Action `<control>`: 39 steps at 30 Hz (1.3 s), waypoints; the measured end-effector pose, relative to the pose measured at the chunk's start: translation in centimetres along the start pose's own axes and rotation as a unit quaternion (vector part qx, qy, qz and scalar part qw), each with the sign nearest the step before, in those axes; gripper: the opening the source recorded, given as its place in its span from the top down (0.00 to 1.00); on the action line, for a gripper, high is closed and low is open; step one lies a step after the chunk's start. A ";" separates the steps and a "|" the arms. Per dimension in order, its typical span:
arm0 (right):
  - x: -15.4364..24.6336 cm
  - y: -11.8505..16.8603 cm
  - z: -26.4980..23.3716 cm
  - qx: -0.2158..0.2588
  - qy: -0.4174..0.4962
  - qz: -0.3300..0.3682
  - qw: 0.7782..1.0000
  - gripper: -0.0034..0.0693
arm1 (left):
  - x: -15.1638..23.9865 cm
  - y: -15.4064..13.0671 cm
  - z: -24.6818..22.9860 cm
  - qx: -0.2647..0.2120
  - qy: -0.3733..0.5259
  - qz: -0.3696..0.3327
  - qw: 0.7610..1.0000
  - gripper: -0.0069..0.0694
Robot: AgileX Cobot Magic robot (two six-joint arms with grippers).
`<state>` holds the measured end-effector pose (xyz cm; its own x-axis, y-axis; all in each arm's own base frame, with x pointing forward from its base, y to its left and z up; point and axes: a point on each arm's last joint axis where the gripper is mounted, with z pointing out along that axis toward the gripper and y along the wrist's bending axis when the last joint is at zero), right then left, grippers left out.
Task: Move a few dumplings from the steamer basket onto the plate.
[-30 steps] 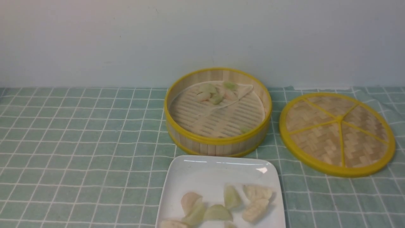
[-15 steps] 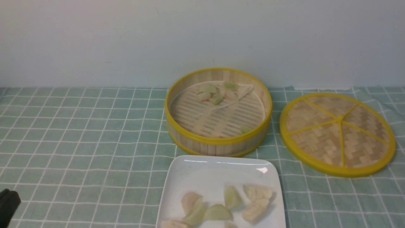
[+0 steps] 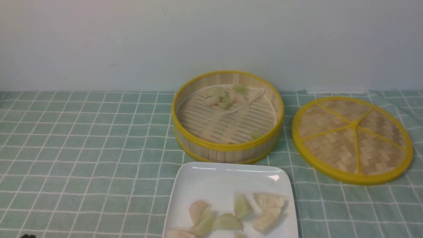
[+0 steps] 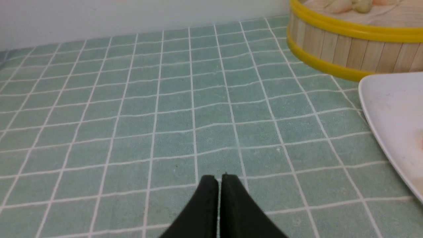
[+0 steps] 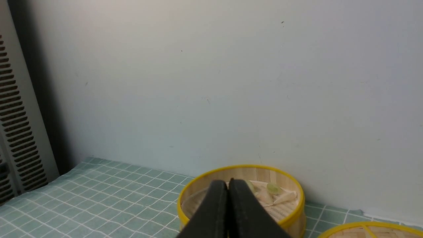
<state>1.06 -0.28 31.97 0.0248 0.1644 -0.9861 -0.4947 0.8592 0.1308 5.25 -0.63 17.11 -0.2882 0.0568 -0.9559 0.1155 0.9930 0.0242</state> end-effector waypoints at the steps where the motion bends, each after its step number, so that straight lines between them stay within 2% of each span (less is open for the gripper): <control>1: 0.0 0.0 0.0 0.000 0.000 0.000 1.000 0.97 | 0.0 0.0 0.0 0.000 0.000 0.000 1.000 0.92; 29: 0.4 0.0 0.2 0.011 0.000 -0.003 1.000 0.97 | 0.0 0.0 0.0 0.000 0.001 0.000 1.000 0.92; 31: 1.8 -0.3 0.9 0.060 -0.008 -0.012 0.998 0.97 | 0.0 0.0 0.0 0.000 0.001 0.000 1.000 0.92; 32: 1.9 -0.3 1.0 0.059 -0.007 -0.012 0.998 0.97 | 0.0 0.0 0.0 0.000 0.001 0.000 1.000 0.92; 33: 3.7 -0.7 1.6 0.104 0.000 -0.018 0.994 0.97 | 0.0 0.0 0.0 0.000 0.001 0.000 1.000 0.92; 34: 4.8 -1.1 2.0 0.129 0.005 -0.021 0.991 0.97 | 0.0 0.0 0.0 0.000 0.001 0.000 1.000 0.92; 35: 5.0 -1.2 2.0 0.134 0.005 -0.021 0.991 0.97 | 0.0 0.0 0.0 0.000 0.001 0.000 1.000 0.92; 37: 8.2 -2.3 2.6 0.196 0.030 -0.023 0.980 0.97 | 0.0 0.0 0.0 0.000 0.002 0.000 1.000 0.92; 39: 10.6 -3.2 2.7 0.238 0.051 -0.020 0.970 0.97 | 0.0 0.0 0.0 0.000 0.002 0.000 1.000 0.92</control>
<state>5.21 0.05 21.35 -0.0628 0.0977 -0.9932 -0.0378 0.9943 0.1001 5.24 -0.64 17.08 -0.2912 0.0571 -0.9550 0.1158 0.9930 0.0241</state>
